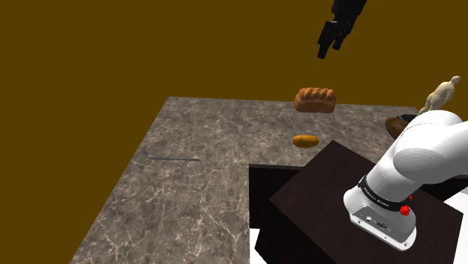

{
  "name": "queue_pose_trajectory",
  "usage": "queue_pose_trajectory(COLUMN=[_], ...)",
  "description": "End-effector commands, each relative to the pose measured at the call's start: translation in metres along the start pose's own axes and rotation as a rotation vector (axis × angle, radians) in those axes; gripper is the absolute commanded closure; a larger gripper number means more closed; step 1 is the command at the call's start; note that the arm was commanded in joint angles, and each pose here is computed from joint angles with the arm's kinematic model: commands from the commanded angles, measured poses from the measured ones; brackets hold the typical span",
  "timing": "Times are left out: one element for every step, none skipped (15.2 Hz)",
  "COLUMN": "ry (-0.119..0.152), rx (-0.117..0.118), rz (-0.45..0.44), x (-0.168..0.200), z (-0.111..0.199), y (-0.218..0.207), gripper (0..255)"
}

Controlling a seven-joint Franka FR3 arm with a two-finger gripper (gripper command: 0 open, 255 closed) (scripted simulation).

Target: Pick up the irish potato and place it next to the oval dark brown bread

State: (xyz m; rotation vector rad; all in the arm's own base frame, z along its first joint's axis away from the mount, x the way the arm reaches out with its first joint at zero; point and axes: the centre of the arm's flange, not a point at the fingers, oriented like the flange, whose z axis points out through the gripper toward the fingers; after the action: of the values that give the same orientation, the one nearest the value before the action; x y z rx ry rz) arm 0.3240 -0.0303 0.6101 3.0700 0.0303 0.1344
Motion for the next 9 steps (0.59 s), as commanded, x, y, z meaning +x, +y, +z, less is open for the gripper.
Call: queue_pose_trajectory(ry=[0.0,0.0,0.0,0.001,0.001,0.001,0.001,0.001,0.002], rx=[0.0,0.002,0.003,0.005,0.007,0.009,0.01,0.012,0.014], rz=[0.0,-0.021,-0.041,-0.062,-0.082,-0.103,-0.123,-0.144,-0.164], x=[0.0,-0.001,-0.002,-0.004,-0.005,-0.006,-0.007,-0.007,-0.008], z=[0.0,0.013,0.026,0.038,0.051,0.064,0.077,0.09,0.102], y=[0.0,0.003,0.007,0.01,0.013,0.017,0.02,0.023,0.026], gripper=[0,0,0,0,0,0,0,0,0])
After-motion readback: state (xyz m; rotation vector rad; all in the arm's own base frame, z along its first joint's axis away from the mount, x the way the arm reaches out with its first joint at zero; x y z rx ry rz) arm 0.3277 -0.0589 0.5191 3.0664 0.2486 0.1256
